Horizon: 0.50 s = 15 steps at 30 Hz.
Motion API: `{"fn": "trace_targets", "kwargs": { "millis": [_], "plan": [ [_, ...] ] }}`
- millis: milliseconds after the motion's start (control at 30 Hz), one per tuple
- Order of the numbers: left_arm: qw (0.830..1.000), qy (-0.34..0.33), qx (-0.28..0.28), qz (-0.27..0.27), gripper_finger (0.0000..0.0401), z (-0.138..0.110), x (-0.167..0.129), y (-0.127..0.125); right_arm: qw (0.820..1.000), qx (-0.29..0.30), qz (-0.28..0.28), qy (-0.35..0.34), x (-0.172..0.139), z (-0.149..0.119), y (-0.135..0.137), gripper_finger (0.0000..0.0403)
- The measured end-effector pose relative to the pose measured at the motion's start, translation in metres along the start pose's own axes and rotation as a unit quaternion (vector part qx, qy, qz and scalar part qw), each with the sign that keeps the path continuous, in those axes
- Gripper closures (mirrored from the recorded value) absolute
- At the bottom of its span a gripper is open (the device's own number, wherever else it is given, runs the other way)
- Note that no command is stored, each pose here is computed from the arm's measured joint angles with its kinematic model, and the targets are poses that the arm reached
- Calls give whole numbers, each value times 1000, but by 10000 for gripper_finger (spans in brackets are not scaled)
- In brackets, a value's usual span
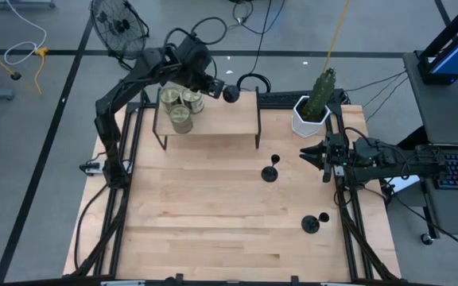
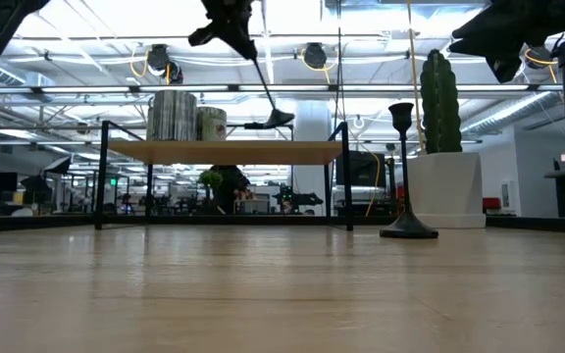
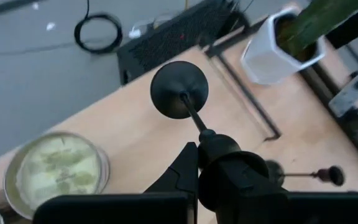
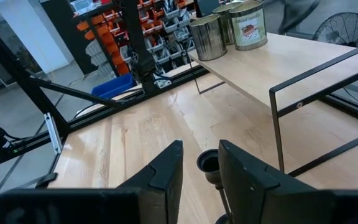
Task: Pick & Place candle stick holders
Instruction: Put the bottom left black candle holder on the shelf
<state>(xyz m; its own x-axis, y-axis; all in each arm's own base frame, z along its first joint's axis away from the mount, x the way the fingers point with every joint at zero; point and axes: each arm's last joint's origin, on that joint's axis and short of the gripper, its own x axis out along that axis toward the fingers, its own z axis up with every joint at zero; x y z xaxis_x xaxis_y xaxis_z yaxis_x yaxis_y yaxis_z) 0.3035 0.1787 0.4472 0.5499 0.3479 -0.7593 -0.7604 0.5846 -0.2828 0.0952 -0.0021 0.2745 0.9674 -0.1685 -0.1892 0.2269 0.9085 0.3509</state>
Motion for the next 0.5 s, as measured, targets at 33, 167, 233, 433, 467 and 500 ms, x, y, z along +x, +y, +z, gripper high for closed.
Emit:
{"fn": "trace_targets", "kwargs": {
  "millis": [33, 167, 233, 433, 467, 500],
  "plan": [
    [1000, 4, 0, -1, 385, 0, 0, 1, 1000, 0, 0, 0, 0, 0, 0, 309],
    [1000, -7, 3, -18, 385, 1, -4, -3, 1000, 0, 0, 0, 0, 0, 0, 307],
    [1000, 1, 4, -15, 385, -1, -4, -2, 1000, 0, 1, -1, 0, 0, 0, 307],
    [1000, 17, 9, -11, 385, -6, -5, -5, 999, -1, -4, -49, 1, 9, 3, 309],
    [1000, 19, 11, -12, 385, -7, -5, -6, 998, -4, -12, -63, 2, 11, 3, 309],
    [1000, 22, 13, -13, 385, -8, -5, -8, 997, -7, -21, -79, 3, 14, 4, 309]
  ]
}}
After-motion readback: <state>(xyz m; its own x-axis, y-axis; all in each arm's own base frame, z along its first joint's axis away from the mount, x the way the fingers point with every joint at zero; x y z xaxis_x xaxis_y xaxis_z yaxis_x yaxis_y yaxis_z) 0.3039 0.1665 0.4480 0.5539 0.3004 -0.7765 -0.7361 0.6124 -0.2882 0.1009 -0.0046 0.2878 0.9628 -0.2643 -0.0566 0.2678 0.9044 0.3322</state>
